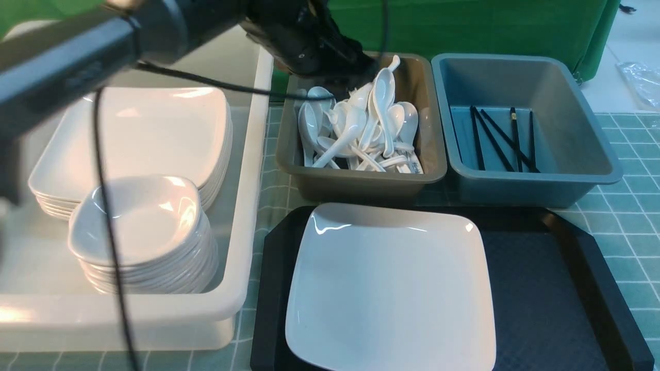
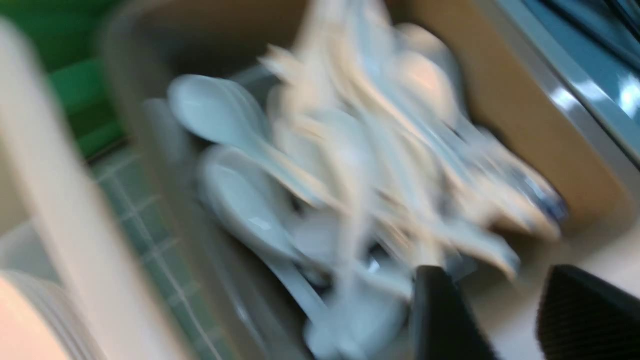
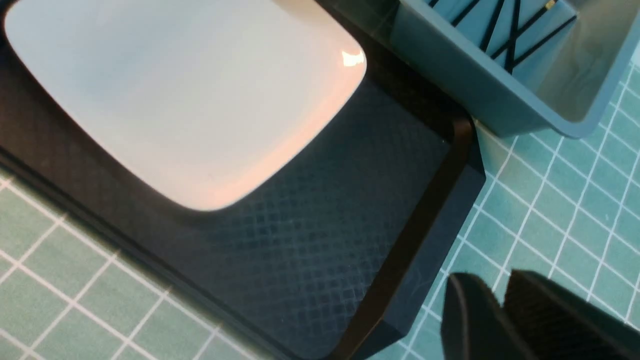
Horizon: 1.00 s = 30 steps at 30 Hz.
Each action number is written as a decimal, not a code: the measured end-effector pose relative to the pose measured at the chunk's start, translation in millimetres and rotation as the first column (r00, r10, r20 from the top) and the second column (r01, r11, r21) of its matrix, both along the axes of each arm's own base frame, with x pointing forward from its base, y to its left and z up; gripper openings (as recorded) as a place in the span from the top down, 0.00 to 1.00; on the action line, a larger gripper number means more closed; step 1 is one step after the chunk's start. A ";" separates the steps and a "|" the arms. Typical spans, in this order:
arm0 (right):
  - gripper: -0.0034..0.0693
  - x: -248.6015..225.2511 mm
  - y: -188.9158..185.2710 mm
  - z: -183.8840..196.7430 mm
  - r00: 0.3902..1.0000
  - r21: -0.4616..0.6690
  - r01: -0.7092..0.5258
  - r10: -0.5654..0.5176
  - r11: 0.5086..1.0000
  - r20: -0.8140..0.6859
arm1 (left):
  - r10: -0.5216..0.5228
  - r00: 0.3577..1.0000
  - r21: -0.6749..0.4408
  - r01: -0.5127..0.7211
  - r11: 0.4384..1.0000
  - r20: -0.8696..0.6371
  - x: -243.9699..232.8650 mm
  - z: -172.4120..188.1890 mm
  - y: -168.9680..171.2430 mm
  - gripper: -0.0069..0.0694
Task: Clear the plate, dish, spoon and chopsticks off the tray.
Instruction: Use the left arm to put the soup spoon into the small storage box in the middle, then use the left arm to grab a plate from the dinner plate
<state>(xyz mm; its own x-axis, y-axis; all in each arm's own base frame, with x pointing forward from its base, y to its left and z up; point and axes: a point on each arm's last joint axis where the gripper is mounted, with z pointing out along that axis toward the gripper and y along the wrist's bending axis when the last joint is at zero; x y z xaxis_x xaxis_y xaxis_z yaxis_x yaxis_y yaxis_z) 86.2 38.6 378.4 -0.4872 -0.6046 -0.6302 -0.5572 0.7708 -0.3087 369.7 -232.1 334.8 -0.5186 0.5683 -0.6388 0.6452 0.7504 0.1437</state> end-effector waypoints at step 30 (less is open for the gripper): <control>0.76 -2.1 -1.0 -12.2 0.999 -0.021 0.000 -0.001 1.000 -0.039 | -0.773 0.570 0.547 0.756 0.359 -0.281 -170.5 -163.4 10.9 0.27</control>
<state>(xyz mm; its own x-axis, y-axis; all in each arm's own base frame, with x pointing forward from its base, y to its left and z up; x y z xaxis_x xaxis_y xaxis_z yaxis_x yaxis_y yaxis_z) 84.1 37.6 366.2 -0.5111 -0.6176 -0.5978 -0.5690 0.7644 -0.3032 199.2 -221.2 171.4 0.3401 0.9392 -0.0474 0.8887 -0.3045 0.3428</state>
